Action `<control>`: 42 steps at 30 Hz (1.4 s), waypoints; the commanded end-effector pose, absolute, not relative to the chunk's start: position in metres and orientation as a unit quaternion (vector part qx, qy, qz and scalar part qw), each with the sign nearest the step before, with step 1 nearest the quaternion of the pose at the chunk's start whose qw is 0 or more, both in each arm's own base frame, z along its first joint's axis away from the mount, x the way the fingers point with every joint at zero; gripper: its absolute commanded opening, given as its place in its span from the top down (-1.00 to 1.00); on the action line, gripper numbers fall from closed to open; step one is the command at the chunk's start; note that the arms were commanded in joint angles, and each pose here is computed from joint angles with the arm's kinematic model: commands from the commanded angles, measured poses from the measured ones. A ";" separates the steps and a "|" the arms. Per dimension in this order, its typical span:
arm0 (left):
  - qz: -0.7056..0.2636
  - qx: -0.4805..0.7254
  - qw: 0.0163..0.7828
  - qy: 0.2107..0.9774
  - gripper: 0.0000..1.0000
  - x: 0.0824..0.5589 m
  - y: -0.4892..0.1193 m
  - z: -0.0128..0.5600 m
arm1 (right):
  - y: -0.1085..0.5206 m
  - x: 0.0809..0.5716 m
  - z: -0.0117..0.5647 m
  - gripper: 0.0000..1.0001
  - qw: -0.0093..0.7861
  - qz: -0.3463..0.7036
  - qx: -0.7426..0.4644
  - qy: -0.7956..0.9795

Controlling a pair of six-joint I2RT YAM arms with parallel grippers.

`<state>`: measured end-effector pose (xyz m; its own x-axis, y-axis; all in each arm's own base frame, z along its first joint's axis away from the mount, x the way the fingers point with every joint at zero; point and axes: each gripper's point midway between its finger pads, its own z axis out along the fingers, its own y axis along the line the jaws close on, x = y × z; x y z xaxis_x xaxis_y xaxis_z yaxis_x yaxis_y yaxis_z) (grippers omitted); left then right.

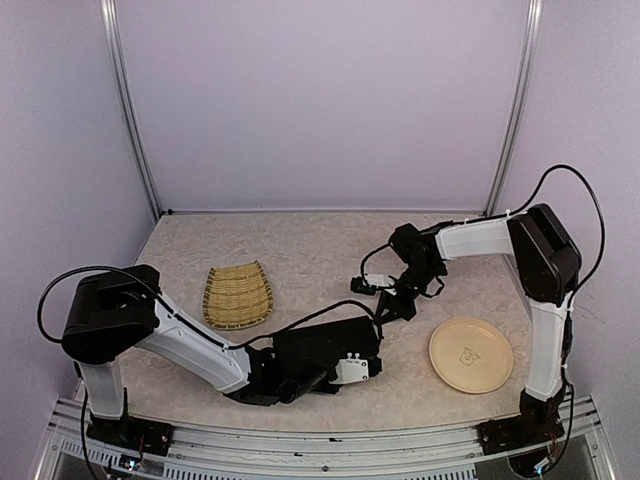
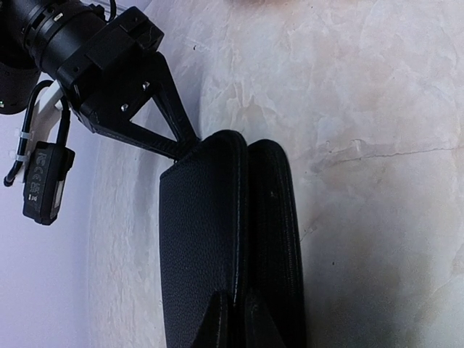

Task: Sort the hair-cutting tools

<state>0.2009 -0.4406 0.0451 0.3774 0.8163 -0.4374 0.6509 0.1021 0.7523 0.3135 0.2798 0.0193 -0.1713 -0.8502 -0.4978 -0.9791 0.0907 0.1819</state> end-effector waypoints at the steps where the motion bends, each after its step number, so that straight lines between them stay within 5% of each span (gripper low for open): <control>1: 0.056 0.709 0.478 0.516 1.00 0.173 -0.446 0.031 | 0.265 0.350 0.002 1.00 0.158 0.176 -0.620 0.748; 7: 0.067 0.698 0.474 0.532 1.00 0.180 -0.445 0.028 | 0.265 0.343 0.006 0.91 0.156 0.187 -0.622 0.744; 14: 0.090 0.676 0.469 0.562 0.70 0.189 -0.435 0.030 | 0.262 0.332 0.037 0.22 0.195 0.190 -0.622 0.735; 24: 0.090 0.655 0.482 0.575 0.24 0.185 -0.427 0.045 | 0.253 0.327 0.061 0.14 0.219 0.184 -0.606 0.743; 27: 0.077 0.643 0.473 0.597 0.26 0.181 -0.419 0.053 | 0.252 0.334 0.072 0.14 0.224 0.178 -0.595 0.751; 34: -0.024 0.582 0.432 0.689 0.64 0.168 -0.387 0.065 | 0.247 0.358 0.126 0.13 0.288 0.162 -0.565 0.756; 42: -0.051 0.384 0.468 0.794 0.67 0.254 -0.332 0.127 | 0.203 0.406 0.232 0.12 0.406 0.150 -0.477 0.765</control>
